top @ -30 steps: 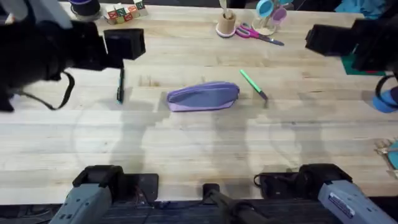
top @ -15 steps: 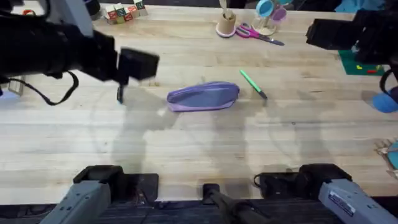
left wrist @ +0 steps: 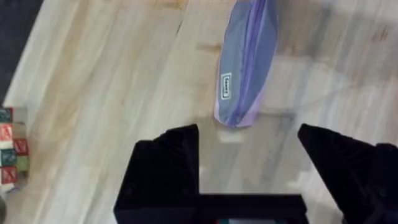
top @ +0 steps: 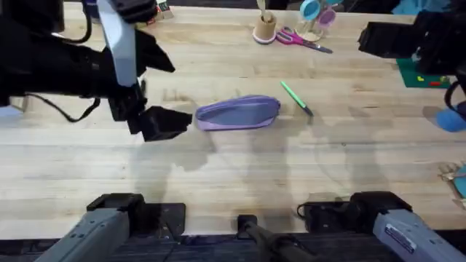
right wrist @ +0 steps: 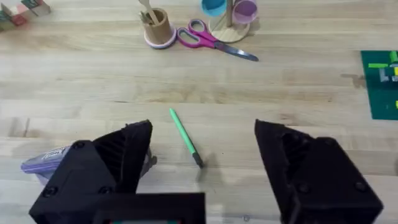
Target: Unzip the bag, pick up the pens from the table one at a time and place them inside, then zip the bag closed.
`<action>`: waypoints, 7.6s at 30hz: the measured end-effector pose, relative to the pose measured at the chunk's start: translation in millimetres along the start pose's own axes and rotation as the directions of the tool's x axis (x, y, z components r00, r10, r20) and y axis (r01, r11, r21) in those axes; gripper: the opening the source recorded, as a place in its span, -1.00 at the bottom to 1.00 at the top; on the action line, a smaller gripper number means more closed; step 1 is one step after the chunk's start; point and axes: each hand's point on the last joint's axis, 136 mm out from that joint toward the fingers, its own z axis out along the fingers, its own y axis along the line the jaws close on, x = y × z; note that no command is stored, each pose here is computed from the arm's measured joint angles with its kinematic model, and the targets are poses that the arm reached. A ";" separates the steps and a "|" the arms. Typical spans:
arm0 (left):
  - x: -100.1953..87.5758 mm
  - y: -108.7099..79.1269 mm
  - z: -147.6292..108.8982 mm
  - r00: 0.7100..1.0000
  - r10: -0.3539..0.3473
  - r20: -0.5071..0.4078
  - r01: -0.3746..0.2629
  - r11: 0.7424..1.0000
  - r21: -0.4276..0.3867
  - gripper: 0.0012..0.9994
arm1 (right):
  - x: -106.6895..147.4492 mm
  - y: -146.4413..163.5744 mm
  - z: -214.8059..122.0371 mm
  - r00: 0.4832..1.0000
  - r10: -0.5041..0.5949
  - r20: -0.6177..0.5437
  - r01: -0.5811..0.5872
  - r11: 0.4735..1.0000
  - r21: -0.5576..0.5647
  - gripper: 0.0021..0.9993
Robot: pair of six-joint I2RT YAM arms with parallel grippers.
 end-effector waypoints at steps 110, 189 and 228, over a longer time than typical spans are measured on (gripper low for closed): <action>41.5 11.0 143.8 0.999 0.020 0.027 -0.029 0.905 0.425 -0.92 | 43.5 23.2 47.3 0.662 -0.750 -0.008 0.683 0.608 -0.406 0.99; 41.4 11.0 143.8 0.999 0.020 0.028 -0.030 0.905 0.425 -0.92 | 161.9 104.7 132.1 0.586 -0.785 0.203 0.433 0.091 -0.897 0.99; 41.4 11.8 144.1 0.999 0.022 0.029 -0.032 0.906 0.422 -0.92 | 170.1 111.3 139.7 0.580 -0.787 0.210 0.421 0.069 -0.904 -0.94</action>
